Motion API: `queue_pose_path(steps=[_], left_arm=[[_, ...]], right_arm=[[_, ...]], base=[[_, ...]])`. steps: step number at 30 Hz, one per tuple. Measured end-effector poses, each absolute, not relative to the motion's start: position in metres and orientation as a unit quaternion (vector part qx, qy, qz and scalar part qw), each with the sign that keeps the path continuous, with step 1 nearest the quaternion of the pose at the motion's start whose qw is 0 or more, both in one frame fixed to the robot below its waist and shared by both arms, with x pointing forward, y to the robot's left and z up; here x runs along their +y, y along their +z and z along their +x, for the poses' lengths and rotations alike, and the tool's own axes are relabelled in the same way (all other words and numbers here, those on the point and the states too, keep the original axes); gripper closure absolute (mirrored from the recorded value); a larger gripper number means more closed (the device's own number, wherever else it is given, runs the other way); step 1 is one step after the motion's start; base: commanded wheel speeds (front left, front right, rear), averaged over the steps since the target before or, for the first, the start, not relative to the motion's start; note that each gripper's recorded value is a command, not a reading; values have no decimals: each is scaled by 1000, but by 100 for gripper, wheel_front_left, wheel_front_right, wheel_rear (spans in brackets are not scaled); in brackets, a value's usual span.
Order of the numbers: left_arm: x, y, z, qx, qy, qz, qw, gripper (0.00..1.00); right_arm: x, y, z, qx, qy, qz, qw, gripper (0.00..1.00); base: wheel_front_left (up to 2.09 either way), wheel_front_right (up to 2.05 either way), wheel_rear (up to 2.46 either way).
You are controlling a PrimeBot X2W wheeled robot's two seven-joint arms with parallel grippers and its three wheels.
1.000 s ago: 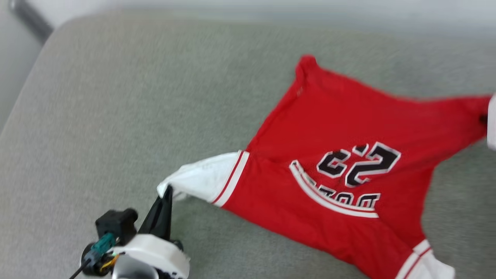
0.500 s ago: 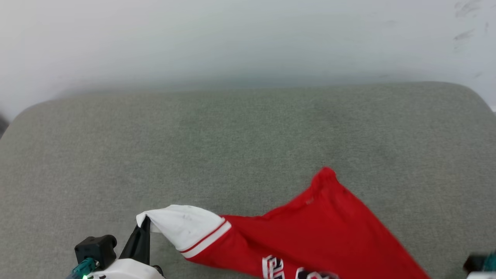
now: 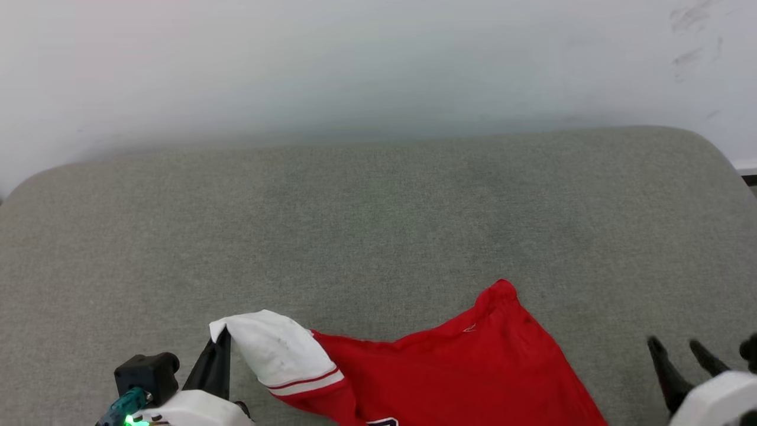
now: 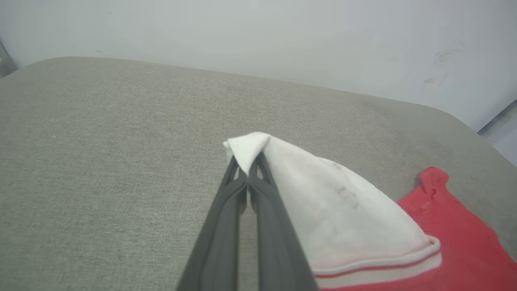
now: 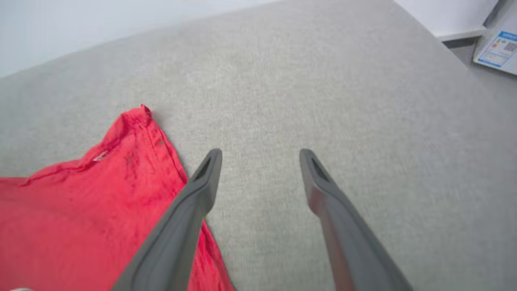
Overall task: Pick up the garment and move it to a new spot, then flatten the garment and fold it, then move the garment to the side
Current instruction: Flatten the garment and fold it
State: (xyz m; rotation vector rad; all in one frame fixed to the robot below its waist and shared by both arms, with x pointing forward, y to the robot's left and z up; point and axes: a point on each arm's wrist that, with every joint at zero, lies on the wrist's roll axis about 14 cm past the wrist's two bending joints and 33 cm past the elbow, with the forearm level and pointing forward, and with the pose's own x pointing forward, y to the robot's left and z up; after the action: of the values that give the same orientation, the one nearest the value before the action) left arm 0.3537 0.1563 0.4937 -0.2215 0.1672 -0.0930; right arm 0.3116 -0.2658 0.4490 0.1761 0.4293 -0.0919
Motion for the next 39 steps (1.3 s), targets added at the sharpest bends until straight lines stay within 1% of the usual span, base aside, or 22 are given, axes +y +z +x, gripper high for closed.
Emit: queue_pose_path(steps=[3, 4, 7, 9, 15, 22, 28, 29, 30, 31, 33, 36, 39], left_arm=[[156, 493, 357, 87, -47, -109, 989, 100], [154, 494, 362, 86, -49, -108, 989, 100], [151, 494, 370, 85, -54, -106, 989, 100], [149, 492, 375, 87, -57, -107, 989, 100], [143, 486, 392, 91, -69, -106, 988, 100], [135, 477, 413, 95, -82, -106, 986, 100], [141, 462, 418, 109, -73, -105, 986, 100], [141, 460, 418, 111, -72, -105, 986, 100], [142, 459, 417, 112, -70, -105, 986, 100], [143, 459, 417, 112, -69, -105, 986, 100], [144, 460, 416, 110, -68, -105, 986, 100], [145, 464, 415, 104, -68, -105, 987, 100], [149, 474, 414, 89, -70, -97, 989, 100]], right_arm=[[-252, 464, 336, 169, -24, 93, 981, 0], [-240, 469, 353, 163, -5, 94, 982, 0], [-214, 472, 379, 189, 43, 81, 978, 0], [-200, 467, 391, 231, 77, 62, 968, 0], [-168, 440, 411, 376, 156, -1, 914, 0], [-145, 395, 423, 475, 205, -38, 855, 0], [-128, 363, 421, 540, 238, -50, 806, 0], [-127, 361, 421, 546, 241, -55, 801, 5], [-127, 360, 420, 551, 242, -58, 797, 58], [-127, 360, 420, 553, 244, -60, 795, 100], [-125, 361, 418, 555, 248, -61, 792, 100], [-121, 365, 416, 544, 255, -64, 797, 100], [-122, 378, 421, 516, 252, -65, 816, 100]], base=[[0, 0, 0], [0, 0, 0], [0, 0, 0], [0, 0, 0], [0, 0, 0], [0, 0, 0], [0, 0, 0], [0, 0, 0], [0, 0, 0], [0, 0, 0], [0, 0, 0], [0, 0, 0], [0, 0, 0]])
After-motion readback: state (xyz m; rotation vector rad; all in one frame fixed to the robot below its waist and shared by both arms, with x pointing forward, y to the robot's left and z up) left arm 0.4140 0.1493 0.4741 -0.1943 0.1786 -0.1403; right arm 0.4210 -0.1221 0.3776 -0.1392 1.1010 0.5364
